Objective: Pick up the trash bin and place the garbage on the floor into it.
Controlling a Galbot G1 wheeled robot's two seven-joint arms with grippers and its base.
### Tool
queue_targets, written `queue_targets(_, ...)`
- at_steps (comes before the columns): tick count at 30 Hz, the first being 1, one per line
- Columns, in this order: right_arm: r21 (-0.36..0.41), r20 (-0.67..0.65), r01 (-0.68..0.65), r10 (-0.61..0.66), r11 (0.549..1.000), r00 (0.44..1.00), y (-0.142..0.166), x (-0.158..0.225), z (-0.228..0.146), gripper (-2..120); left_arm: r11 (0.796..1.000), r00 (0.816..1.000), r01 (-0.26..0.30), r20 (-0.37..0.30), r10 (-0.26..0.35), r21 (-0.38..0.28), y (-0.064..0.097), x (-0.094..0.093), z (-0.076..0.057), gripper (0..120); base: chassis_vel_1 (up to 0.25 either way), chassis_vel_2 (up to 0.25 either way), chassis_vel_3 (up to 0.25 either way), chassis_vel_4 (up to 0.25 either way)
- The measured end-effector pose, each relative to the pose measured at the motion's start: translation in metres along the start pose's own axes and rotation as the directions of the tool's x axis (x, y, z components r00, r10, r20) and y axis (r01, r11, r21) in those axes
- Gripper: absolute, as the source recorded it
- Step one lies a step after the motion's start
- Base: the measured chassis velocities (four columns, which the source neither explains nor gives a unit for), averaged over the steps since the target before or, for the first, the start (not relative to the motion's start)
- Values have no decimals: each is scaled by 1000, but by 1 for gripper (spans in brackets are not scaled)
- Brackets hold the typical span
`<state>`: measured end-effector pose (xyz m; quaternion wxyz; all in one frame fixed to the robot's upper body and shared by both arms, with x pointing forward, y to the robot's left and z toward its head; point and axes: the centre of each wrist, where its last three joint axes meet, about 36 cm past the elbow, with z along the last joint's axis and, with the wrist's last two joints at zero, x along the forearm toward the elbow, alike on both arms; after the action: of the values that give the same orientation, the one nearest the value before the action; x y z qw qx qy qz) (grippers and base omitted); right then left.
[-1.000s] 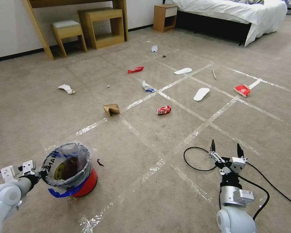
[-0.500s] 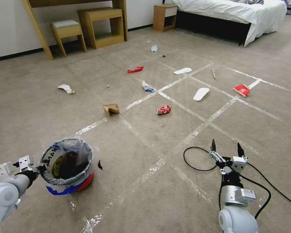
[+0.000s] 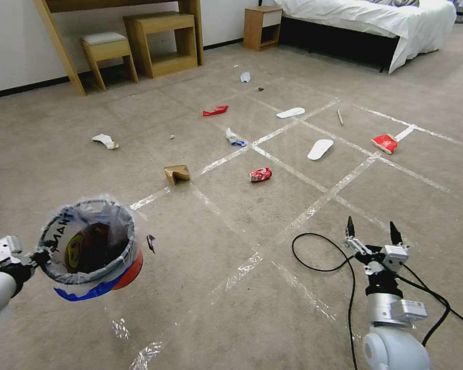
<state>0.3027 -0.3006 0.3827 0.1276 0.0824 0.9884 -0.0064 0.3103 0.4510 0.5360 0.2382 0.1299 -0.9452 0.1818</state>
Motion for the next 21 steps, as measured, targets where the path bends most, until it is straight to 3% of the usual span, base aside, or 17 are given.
queue_targets(15, 1, 5, 23, -23, 1000, 1000, -5, -2, -2, 100, 1000, 1000, 3, -13, -3, 20, -4, -3, 11, 1, -2, 4, 3, -1)
queue_targets(21, 2, 4, 24, -24, 1000, 1000, -5, -2, -3, 100, 1000, 1000, 1, -13, -1, 21, -6, -5, 13, 1, -111, 103, 103, -84)
